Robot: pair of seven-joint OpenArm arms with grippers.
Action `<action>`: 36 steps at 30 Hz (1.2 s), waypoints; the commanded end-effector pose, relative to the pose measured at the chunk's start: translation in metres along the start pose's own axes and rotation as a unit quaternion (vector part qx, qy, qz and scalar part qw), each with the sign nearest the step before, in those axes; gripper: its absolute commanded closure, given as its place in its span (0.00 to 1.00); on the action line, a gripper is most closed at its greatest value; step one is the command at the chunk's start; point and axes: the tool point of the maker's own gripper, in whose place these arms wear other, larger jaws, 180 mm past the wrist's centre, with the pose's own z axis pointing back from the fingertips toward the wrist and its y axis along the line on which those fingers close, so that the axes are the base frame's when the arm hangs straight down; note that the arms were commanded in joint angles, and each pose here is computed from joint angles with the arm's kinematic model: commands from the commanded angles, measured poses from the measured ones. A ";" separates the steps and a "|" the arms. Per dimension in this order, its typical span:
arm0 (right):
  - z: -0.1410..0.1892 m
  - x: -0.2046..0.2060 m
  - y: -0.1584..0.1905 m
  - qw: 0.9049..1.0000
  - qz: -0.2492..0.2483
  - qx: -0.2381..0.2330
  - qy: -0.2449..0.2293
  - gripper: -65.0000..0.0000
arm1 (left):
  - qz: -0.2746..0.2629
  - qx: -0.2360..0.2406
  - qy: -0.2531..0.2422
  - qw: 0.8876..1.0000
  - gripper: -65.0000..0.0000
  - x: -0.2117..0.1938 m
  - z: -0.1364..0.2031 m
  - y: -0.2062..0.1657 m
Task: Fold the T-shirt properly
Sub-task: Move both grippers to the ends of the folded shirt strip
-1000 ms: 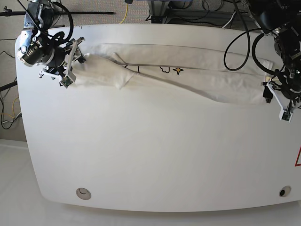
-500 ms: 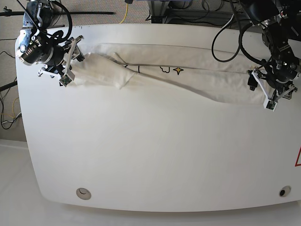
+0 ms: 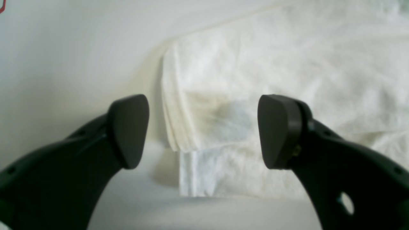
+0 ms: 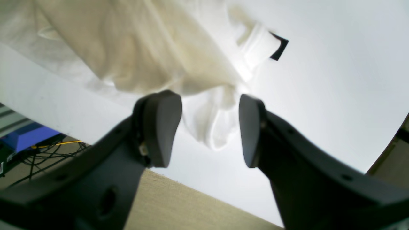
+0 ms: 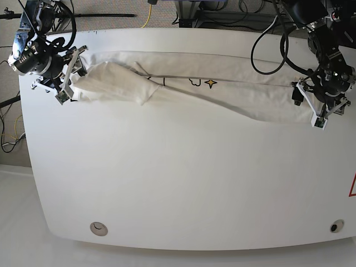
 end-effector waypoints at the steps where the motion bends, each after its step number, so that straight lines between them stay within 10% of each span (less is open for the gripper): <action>1: 0.005 0.010 0.002 1.000 0.006 0.005 -0.020 0.53 | -0.004 0.010 -0.022 1.000 0.26 0.013 0.005 0.008; 9: 0.000 0.018 0.022 0.998 -0.014 0.041 -0.048 0.61 | -0.004 0.010 -0.019 1.000 0.31 0.011 0.005 0.007; 19: -0.008 0.025 0.039 0.996 -0.009 0.065 -0.054 1.00 | -0.003 0.011 -0.016 1.000 0.99 0.010 0.005 0.008; 36: -0.012 0.020 0.037 0.998 -0.009 0.054 -0.041 1.00 | 0.005 -0.006 0.002 1.000 1.00 -0.006 -0.003 -0.003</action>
